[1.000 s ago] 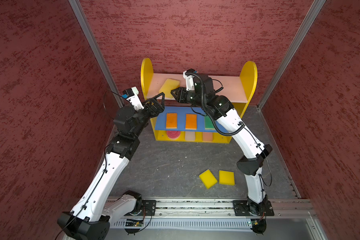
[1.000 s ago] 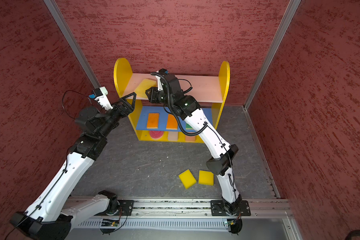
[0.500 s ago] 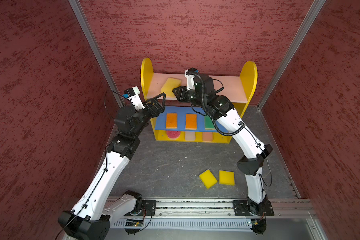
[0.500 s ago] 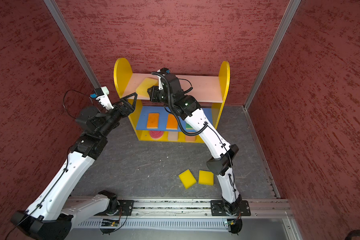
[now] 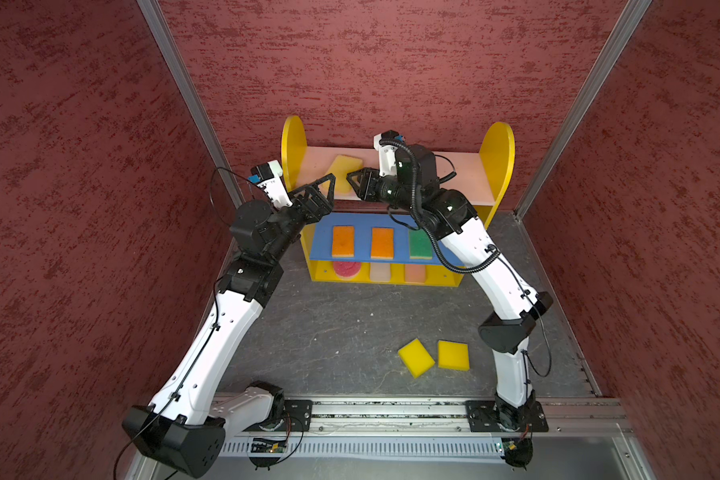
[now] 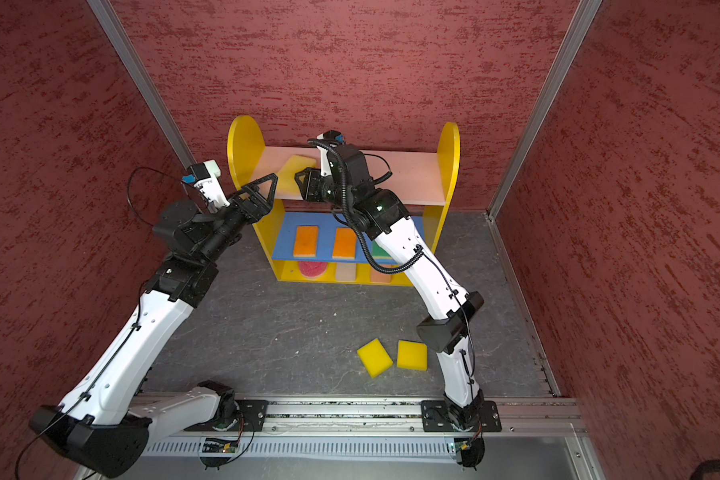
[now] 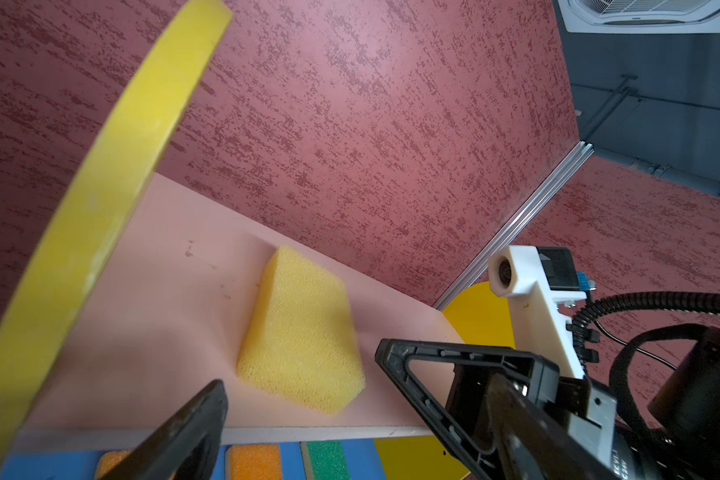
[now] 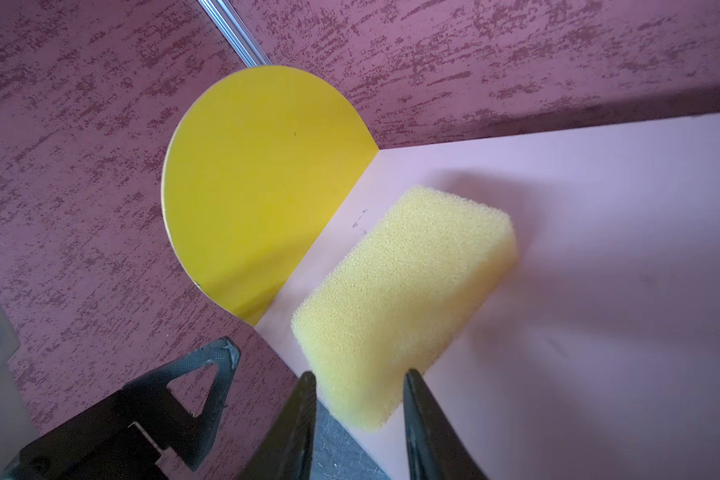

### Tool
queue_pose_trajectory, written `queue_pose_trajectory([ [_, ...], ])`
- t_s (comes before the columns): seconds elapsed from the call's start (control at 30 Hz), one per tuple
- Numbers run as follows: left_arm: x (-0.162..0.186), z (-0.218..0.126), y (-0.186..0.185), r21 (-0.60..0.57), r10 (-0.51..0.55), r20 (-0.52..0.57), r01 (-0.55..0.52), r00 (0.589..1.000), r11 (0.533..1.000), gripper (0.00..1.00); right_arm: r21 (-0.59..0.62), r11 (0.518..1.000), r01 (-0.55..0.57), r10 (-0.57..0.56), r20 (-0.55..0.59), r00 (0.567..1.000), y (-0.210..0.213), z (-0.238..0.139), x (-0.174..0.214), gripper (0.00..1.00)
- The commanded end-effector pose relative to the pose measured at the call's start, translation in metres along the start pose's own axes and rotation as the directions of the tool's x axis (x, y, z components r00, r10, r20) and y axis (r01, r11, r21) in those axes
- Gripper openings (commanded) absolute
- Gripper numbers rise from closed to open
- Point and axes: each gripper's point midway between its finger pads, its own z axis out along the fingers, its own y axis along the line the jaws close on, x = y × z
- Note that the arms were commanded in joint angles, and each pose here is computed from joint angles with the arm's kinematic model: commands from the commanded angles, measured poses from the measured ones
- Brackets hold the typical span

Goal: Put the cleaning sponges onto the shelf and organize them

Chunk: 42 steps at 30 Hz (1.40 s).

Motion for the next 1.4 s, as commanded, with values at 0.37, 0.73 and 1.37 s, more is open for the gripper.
queue_pose_trajectory([
  [0.37,-0.007,0.019,0.001,-0.003,0.030,-0.009,-0.030,1.000,1.000,0.96,0.001,1.000,0.014,-0.014,-0.039,0.999,0.009,0.001,0.017,0.44],
  [0.73,0.002,0.038,0.015,-0.025,0.023,-0.051,-0.025,0.998,0.999,0.96,0.059,0.998,0.008,-0.007,-0.013,1.000,-0.004,0.007,0.015,0.42],
  [1.37,0.024,0.046,0.011,0.054,-0.069,-0.132,0.077,0.989,0.996,0.92,0.008,0.999,-0.053,0.053,-0.029,0.998,-0.016,0.025,0.014,0.21],
])
